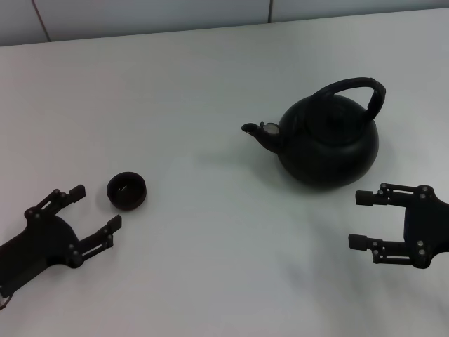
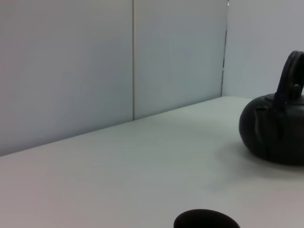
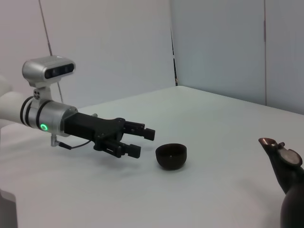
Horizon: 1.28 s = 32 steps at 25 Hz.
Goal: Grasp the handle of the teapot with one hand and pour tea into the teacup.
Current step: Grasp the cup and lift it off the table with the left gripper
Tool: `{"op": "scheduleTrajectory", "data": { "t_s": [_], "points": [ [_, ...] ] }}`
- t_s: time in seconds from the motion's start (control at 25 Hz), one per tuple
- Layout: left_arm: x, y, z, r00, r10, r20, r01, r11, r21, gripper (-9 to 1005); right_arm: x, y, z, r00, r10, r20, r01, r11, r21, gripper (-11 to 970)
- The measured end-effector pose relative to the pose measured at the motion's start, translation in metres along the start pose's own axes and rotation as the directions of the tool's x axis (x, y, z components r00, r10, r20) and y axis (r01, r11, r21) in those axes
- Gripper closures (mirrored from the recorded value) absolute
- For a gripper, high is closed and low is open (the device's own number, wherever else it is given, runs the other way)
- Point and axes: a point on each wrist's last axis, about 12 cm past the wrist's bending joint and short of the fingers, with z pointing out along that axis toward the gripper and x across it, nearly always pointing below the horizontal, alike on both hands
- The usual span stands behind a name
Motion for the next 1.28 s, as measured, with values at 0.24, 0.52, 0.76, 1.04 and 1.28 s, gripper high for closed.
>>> {"op": "scheduleTrajectory", "data": {
  "t_s": [0.24, 0.52, 0.76, 1.04, 1.28],
  "points": [
    [-0.003, 0.003, 0.016, 1.000, -0.001, -0.022, 0.001, 1.000, 0.000, 132, 0.000, 0.000, 0.000, 1.000, -0.001, 0.000, 0.001, 1.000, -0.001, 227],
    [-0.006, 0.003, 0.030, 0.999, 0.021, -0.027, -0.021, 1.000, 0.017, 132, 0.000, 0.000, 0.000, 1.000, 0.000, 0.000, 0.000, 1.000, -0.001, 227],
    [-0.009, 0.006, 0.035, 0.999, 0.031, -0.034, -0.030, 0.999, 0.017, 133, -0.001, 0.000, 0.000, 1.000, -0.002, 0.002, 0.003, 1.000, -0.004, 228],
    [-0.012, 0.009, 0.046, 0.998, 0.039, -0.053, -0.038, 0.999, 0.020, 133, -0.002, -0.001, 0.000, 1.000, -0.007, 0.012, 0.007, 1.000, 0.002, 228],
    [-0.013, 0.008, 0.050, 0.996, 0.055, -0.066, -0.052, 0.998, 0.045, 132, -0.003, -0.002, 0.001, 1.000, -0.009, 0.012, 0.009, 1.000, 0.006, 228]
  ]
}}
